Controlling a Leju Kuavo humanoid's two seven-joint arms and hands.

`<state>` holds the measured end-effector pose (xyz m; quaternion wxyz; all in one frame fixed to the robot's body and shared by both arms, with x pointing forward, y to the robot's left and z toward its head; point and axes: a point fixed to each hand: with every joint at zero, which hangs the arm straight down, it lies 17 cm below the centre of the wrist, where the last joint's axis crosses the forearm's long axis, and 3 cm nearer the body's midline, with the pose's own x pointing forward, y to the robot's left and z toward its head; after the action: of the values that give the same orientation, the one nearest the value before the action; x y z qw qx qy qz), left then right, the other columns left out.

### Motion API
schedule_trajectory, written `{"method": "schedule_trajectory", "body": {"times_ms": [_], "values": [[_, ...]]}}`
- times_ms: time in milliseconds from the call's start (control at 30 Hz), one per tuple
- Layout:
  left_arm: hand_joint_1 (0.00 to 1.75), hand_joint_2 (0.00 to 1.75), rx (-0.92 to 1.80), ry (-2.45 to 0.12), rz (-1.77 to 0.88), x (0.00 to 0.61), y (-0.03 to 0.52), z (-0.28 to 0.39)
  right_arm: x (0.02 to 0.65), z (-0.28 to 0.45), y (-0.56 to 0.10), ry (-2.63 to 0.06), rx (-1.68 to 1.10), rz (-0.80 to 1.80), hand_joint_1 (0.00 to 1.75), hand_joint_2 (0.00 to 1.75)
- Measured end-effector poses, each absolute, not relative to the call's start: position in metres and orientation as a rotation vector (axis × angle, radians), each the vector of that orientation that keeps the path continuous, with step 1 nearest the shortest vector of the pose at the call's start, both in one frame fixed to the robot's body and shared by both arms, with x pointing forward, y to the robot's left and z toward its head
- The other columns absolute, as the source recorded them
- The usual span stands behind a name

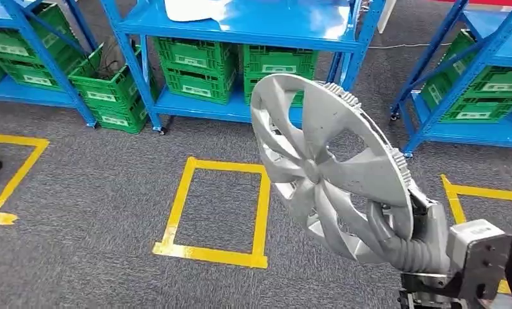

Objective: Take the parts from the cabinet and place them on the table.

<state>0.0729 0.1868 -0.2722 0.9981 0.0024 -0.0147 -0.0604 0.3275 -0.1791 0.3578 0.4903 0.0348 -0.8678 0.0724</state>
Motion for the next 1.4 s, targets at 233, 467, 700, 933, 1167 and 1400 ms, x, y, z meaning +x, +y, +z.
{"method": "schedule_trajectory", "body": {"times_ms": [233,467,700,933,1167,1400], "values": [[0.0,0.0,0.001,-0.031,-0.123,0.074,0.186,-0.272,0.328,0.357,-0.178,-2.104,0.087,0.18,1.75,1.75],[0.0,0.0,-0.008,-0.034,-0.125,0.075,0.18,-0.271,0.328,0.358,-0.178,-2.106,0.086,0.182,1.75,1.75],[0.0,0.0,0.003,-0.034,-0.133,0.074,0.185,-0.272,0.331,0.352,-0.169,-2.08,0.1,0.225,1.75,1.75],[0.0,0.0,0.01,-0.031,-0.137,0.073,0.19,-0.273,0.334,0.341,-0.159,-2.05,0.107,0.257,1.75,1.75],[0.0,0.0,0.007,-0.037,-0.147,0.075,0.19,-0.272,0.336,0.339,-0.15,-2.045,0.119,0.284,1.75,1.75],[0.0,0.0,0.003,-0.038,-0.155,0.075,0.189,-0.272,0.338,0.329,-0.141,-2.016,0.132,0.312,1.75,1.75]]}}
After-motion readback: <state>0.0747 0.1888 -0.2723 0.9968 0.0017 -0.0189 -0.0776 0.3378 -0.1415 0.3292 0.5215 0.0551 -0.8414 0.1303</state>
